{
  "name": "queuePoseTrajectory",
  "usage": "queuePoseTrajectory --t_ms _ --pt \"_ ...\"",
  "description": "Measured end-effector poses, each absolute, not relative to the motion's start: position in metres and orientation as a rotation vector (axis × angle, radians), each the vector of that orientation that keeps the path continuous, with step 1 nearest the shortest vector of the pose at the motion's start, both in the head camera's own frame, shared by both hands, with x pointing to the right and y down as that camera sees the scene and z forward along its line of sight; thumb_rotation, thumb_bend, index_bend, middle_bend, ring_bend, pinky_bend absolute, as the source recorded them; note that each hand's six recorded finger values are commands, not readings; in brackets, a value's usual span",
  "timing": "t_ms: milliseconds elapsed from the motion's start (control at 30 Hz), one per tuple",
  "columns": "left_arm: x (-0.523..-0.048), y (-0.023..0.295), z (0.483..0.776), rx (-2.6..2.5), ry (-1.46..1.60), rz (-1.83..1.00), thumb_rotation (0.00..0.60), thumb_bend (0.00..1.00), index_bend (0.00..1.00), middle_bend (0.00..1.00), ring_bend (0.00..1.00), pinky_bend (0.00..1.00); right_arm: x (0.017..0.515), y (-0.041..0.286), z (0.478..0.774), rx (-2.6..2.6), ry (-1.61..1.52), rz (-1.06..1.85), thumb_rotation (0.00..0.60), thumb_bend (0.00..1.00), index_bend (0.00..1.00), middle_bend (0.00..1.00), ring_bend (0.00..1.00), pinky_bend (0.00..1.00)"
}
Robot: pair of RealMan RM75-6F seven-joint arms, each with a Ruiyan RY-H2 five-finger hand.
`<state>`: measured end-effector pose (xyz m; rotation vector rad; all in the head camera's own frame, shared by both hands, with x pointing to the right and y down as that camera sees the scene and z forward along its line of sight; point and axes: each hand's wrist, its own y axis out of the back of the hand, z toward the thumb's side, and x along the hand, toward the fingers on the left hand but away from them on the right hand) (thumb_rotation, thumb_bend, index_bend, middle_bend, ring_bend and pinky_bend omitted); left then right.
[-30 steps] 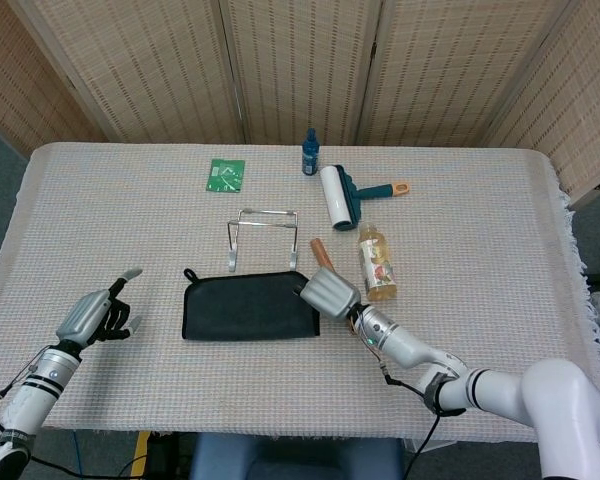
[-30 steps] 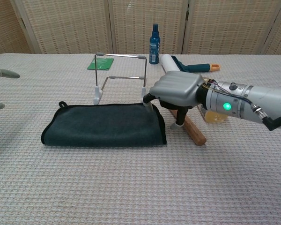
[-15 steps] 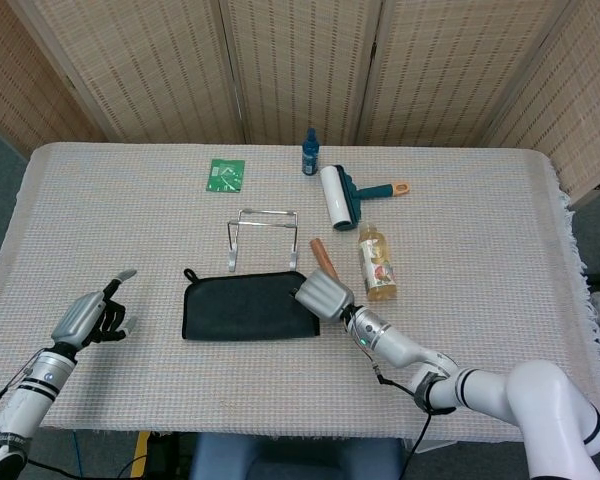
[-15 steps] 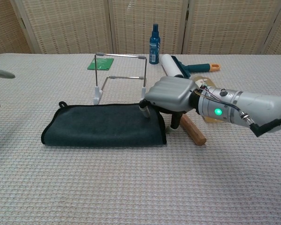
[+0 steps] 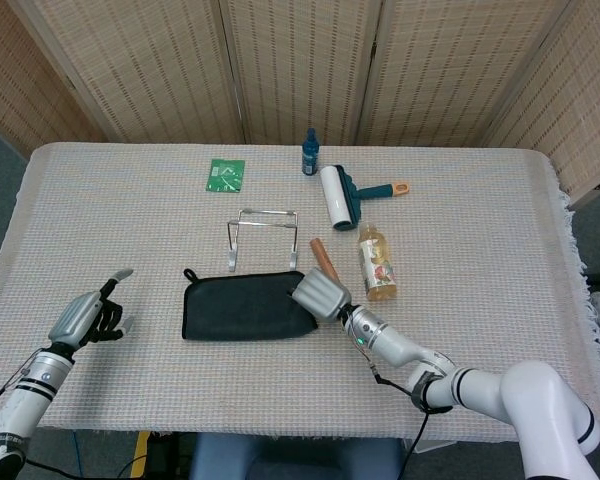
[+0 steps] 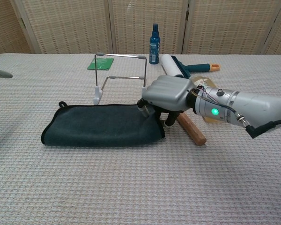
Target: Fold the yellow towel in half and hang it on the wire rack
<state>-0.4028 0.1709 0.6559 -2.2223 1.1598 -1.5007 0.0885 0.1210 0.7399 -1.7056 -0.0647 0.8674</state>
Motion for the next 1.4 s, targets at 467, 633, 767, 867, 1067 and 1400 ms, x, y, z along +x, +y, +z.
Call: queuePoseTrajectory --t_ms 467,633,767,867,1067,1400 --pt "-0.406 0.167 0.646 -2.2 1.185 -1.478 0.6 0.46 0.06 0.87 0.83 0.92 0.078 0.097 0.69 -1.776 -0.331 0.754 0.6 0.58 0.6 0.92 1.0 1.0" --pt "-0.406 0.167 0.644 -2.19 1.171 -1.481 0.6 0.46 0.06 0.87 0.83 0.92 0.076 0.079 0.655 -1.779 -0.453 0.704 0.6 0.58 0.6 0.92 1.0 1.0" --pt "-0.407 0.167 0.641 -2.186 1.178 -1.475 0.6 0.46 0.06 0.87 0.83 0.92 0.075 0.063 0.624 -1.763 -0.552 0.665 0.6 0.58 0.6 0.93 1.0 1.0" --pt "-0.407 0.168 0.64 -2.187 1.178 -1.474 0.6 0.46 0.06 0.87 0.83 0.92 0.075 0.051 0.601 -1.742 -0.614 0.642 0.6 0.58 0.6 0.93 1.0 1.0" --pt "-0.408 0.169 0.64 -2.19 1.185 -1.47 0.6 0.46 0.06 0.87 0.83 0.92 0.079 0.035 0.565 -1.684 -0.685 0.624 0.6 0.58 0.6 0.93 1.0 1.0" --pt "-0.412 0.174 0.638 -2.198 1.186 -1.474 0.6 0.46 0.06 0.87 0.83 0.92 0.079 0.016 0.555 -1.614 -0.704 0.698 0.6 0.58 0.6 0.93 1.0 1.0"
